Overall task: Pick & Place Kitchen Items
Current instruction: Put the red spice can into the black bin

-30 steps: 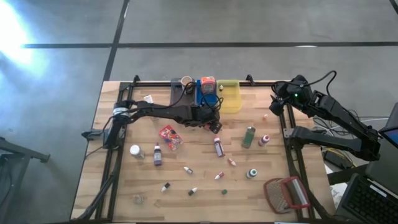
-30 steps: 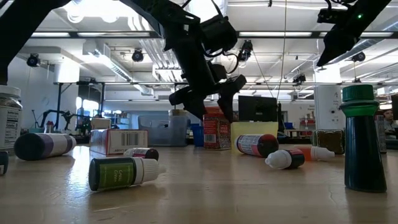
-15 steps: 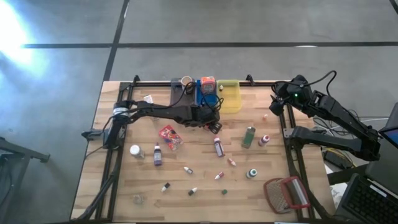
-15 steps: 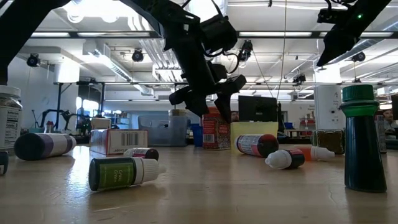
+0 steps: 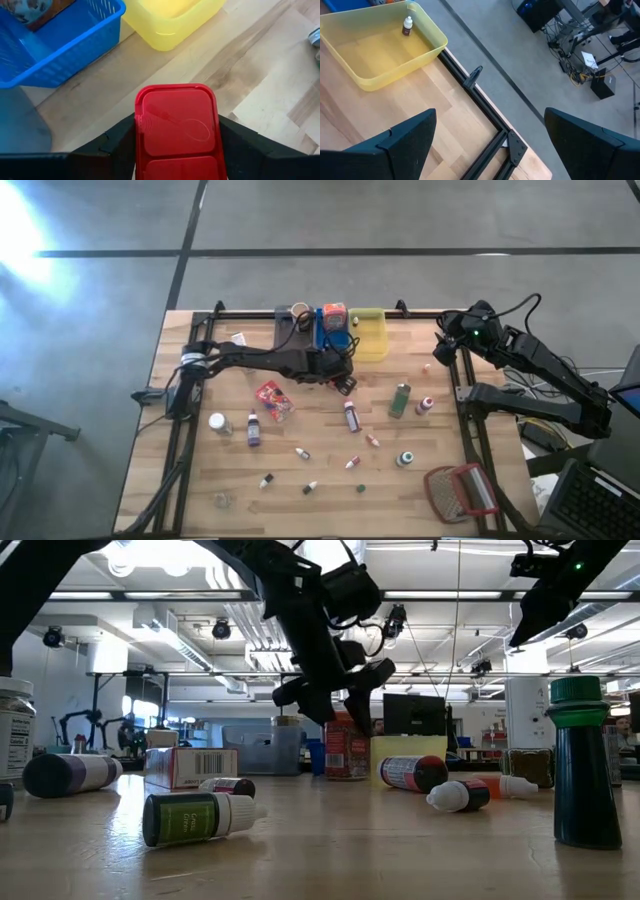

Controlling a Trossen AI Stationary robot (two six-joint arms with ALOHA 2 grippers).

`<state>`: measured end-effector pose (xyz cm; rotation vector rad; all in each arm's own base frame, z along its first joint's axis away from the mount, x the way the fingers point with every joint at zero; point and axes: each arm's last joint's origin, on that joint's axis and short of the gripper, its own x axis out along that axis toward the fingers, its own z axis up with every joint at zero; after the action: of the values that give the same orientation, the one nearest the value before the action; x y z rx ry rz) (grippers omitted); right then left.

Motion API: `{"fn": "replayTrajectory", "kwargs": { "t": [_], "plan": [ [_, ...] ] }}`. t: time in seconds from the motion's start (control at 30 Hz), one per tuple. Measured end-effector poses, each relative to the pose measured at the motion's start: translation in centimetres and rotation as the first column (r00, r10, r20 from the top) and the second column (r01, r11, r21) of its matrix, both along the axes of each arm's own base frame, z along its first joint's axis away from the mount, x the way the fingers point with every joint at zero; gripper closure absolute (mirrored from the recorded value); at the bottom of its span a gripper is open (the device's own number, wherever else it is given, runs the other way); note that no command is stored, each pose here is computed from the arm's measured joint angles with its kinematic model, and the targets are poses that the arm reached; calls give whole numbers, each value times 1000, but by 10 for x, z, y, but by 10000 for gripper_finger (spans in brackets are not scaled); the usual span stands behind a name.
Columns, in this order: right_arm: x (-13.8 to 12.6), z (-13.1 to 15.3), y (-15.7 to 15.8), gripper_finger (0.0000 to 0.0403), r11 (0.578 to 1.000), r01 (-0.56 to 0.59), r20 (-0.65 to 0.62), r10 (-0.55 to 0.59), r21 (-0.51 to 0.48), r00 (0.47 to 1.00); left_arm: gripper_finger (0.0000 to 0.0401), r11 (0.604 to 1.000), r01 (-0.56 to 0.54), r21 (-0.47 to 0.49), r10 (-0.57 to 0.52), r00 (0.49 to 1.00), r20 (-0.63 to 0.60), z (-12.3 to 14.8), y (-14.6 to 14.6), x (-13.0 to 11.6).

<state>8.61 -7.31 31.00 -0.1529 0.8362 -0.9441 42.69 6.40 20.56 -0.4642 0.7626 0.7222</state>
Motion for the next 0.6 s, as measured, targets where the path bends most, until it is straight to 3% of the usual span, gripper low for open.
{"fn": "replayTrajectory", "kwargs": {
  "t": [0.3,0.6],
  "plan": [
    [0,0,0,37,1000,2,3,-2,2,1000,168,999,11,39,-14,997,71,50,-1,-20],
    [0,0,0,37,1000,2,2,-2,1,1000,168,975,-153,163,131,981,140,115,11,-67]
  ]
}}
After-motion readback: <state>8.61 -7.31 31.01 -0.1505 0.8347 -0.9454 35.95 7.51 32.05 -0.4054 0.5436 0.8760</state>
